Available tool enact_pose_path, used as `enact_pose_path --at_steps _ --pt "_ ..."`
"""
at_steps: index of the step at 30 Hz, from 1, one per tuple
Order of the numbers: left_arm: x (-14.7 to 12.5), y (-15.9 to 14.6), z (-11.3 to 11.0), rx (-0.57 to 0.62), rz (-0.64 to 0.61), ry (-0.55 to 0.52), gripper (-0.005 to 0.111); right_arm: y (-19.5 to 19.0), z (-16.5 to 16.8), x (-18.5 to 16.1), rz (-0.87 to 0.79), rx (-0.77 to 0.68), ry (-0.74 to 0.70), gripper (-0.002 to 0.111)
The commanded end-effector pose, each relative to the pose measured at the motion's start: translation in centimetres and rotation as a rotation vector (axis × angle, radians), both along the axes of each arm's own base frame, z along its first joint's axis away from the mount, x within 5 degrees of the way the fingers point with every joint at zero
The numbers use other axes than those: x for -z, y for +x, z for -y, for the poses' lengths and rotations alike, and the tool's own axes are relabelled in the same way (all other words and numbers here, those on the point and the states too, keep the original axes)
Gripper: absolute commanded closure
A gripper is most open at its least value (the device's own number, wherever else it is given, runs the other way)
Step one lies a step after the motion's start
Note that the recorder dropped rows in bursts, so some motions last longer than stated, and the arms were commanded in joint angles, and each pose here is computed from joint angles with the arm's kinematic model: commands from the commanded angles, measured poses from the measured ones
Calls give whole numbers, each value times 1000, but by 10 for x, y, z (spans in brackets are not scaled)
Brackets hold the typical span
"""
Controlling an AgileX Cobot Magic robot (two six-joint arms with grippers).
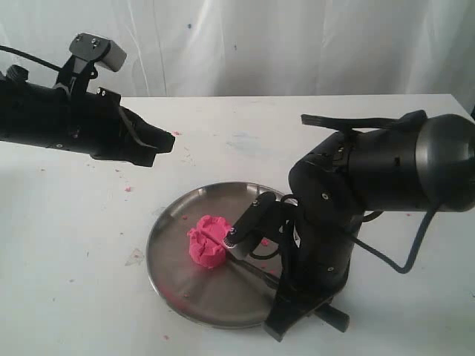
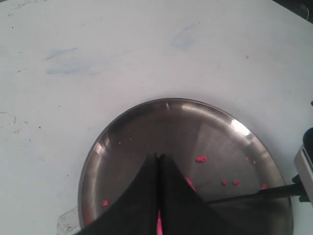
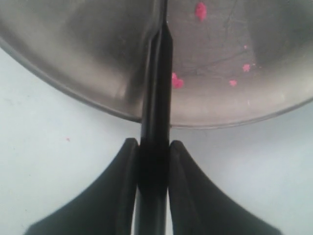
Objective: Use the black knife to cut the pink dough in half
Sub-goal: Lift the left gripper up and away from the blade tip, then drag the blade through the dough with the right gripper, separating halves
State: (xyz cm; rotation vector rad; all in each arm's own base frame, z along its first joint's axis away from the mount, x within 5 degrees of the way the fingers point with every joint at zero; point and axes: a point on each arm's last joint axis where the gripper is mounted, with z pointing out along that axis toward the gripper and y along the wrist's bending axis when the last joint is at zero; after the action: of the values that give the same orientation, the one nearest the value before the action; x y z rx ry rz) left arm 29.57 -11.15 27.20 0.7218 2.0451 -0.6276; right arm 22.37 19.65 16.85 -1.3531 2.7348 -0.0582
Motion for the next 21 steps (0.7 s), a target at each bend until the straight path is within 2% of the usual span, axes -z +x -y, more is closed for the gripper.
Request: enact_pose_path --at_steps 1,10,21 --pt "-3 -4 2 12 -15 -23 107 4 0 -4 44 28 16 108" --pt "-3 -4 2 11 -17 -24 107 9 4 -5 108 46 -25 108" --pt "-4 -4 3 20 -23 -34 107 4 -1 -4 50 46 40 108"
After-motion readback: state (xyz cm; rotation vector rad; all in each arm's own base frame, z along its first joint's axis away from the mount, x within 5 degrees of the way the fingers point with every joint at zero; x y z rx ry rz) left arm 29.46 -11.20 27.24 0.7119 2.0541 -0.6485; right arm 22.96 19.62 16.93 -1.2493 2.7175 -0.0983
